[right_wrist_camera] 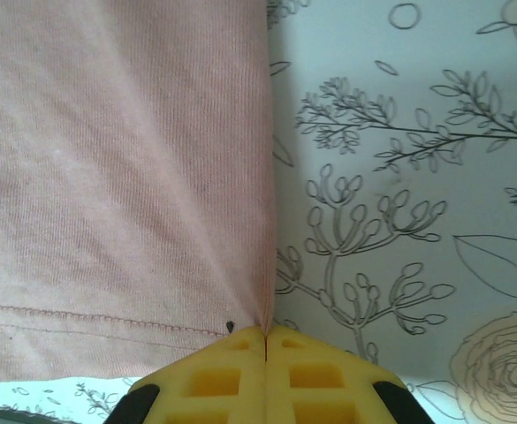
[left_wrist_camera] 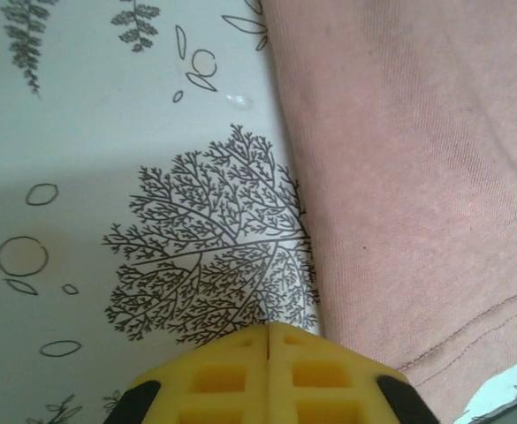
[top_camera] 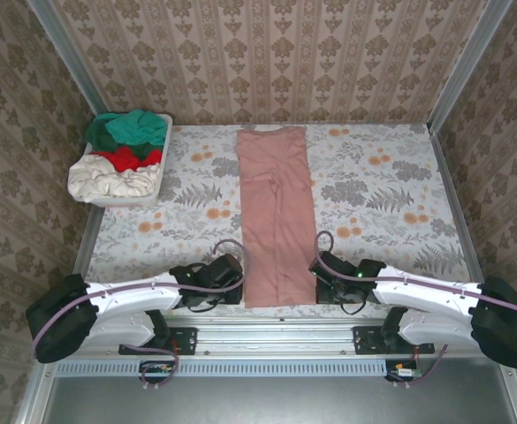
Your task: Fold and stack the t-shirts
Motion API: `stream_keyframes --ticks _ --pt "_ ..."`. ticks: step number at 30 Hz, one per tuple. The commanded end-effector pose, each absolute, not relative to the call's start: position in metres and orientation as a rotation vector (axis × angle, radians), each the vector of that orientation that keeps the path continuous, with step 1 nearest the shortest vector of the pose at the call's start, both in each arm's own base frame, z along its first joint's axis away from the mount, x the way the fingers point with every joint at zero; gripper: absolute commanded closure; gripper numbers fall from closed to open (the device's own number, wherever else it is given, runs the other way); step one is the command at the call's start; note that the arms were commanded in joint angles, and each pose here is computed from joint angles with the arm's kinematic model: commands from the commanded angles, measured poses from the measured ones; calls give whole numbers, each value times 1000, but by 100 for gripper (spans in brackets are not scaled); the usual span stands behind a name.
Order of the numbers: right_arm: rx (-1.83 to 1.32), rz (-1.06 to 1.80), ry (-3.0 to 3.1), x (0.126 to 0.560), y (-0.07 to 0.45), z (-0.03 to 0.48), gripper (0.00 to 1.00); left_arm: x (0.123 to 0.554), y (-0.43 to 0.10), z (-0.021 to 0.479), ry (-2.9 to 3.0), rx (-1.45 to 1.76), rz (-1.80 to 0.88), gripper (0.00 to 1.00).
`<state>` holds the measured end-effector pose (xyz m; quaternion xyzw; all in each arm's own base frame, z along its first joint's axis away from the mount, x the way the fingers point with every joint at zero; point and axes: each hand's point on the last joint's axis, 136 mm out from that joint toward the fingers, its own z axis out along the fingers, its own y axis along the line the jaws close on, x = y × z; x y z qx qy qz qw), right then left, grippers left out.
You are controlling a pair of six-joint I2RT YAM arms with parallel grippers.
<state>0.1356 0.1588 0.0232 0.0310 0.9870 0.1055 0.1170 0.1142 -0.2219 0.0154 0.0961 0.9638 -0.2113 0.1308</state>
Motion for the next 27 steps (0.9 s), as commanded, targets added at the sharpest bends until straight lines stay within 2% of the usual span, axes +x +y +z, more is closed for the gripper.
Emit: stream_keyframes --ticks 1,3,8,11,16,18,22,24,27 --pt "106 269 2909 128 144 18 100 107 -233 19 2779 301 -733 100" --pt "107 287 2902 128 144 19 100 108 -229 20 2781 282 -719 100" --pt "95 367 2901 129 155 19 100 108 -251 41 2706 287 -857 58" --pt "96 363 2901 130 157 19 100 104 -260 45 2707 310 -843 54" --pt "90 350 2906 131 157 17 100 92 -255 25 2793 298 -776 54" --pt "88 337 2912 131 156 16 100 87 -254 21 2823 318 -735 50" --pt "79 331 2919 131 158 15 100 85 -252 9 2871 337 -637 49" --pt "79 328 2924 130 157 14 100 85 -259 6 2868 328 -670 53" --pt "76 330 2921 131 158 14 100 83 -267 5 2871 349 -705 66"
